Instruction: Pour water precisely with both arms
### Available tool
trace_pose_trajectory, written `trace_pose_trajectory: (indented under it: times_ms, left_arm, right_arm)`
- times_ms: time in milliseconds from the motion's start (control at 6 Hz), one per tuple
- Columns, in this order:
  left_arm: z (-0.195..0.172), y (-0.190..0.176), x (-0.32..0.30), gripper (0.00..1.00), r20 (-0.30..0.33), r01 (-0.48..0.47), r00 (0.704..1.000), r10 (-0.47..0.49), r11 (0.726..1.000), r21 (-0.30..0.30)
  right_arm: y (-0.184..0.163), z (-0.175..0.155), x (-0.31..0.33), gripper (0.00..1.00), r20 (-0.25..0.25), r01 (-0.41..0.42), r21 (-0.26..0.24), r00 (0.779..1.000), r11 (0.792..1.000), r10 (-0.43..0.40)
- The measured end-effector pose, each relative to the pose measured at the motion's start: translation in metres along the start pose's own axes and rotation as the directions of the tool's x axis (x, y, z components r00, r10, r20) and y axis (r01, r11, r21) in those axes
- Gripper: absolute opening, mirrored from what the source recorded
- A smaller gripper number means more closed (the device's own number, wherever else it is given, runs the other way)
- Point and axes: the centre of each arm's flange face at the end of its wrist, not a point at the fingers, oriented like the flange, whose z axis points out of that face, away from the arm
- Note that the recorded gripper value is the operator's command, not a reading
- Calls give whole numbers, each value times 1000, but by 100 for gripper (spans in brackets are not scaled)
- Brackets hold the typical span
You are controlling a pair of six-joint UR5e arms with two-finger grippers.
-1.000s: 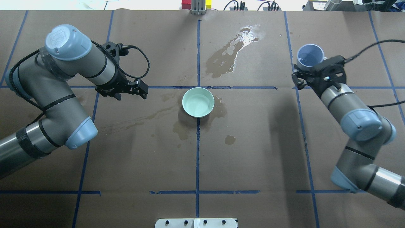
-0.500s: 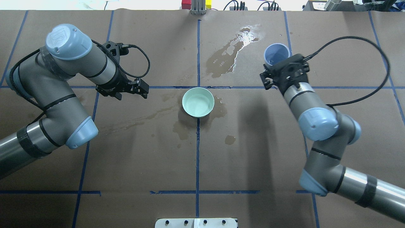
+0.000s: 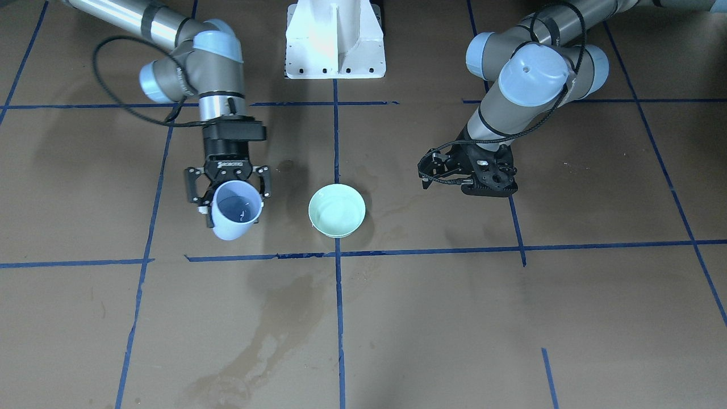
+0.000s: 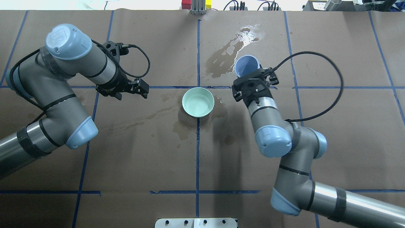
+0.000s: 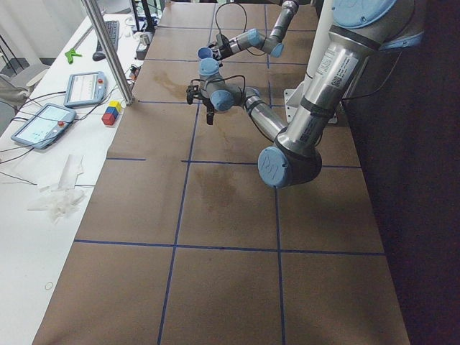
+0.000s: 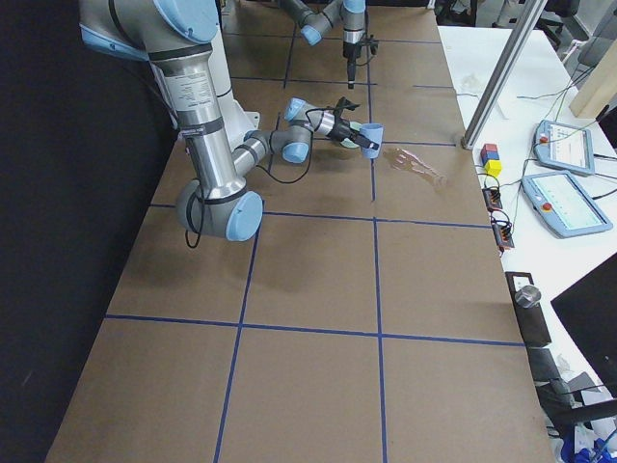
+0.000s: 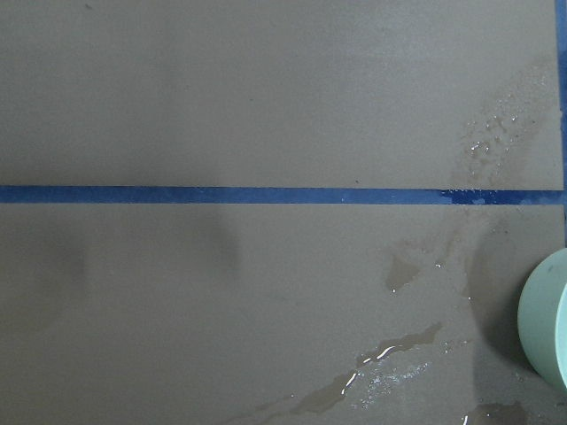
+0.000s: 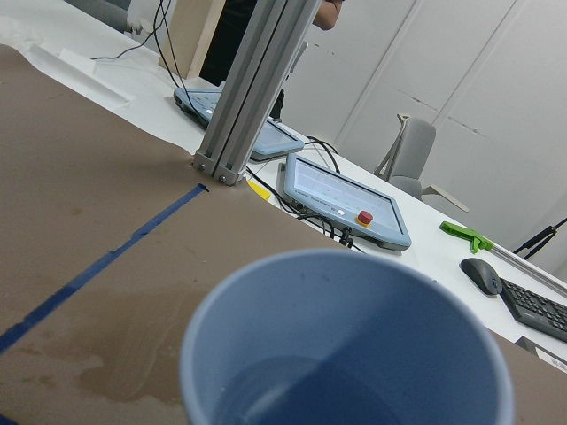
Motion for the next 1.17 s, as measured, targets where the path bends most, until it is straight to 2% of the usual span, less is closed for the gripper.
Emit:
trace_pose_trajectory:
  times_ms: [667, 1000, 1167]
  left_arm:
    - [1, 0, -2, 100, 2, 0, 1000, 0, 1000, -1]
    - [1, 1, -2, 100, 2, 0, 1000, 0, 1000, -2]
    - [1, 1, -3, 100, 2, 0, 1000, 0, 1000, -3]
  right_arm:
    - [3, 3, -73, 0, -116, 158, -41, 980, 987, -161]
    - [9, -2, -91, 0, -164, 262, -69, 949, 963, -270]
    - [11, -9, -99, 0, -190, 339, -76, 918, 938, -347]
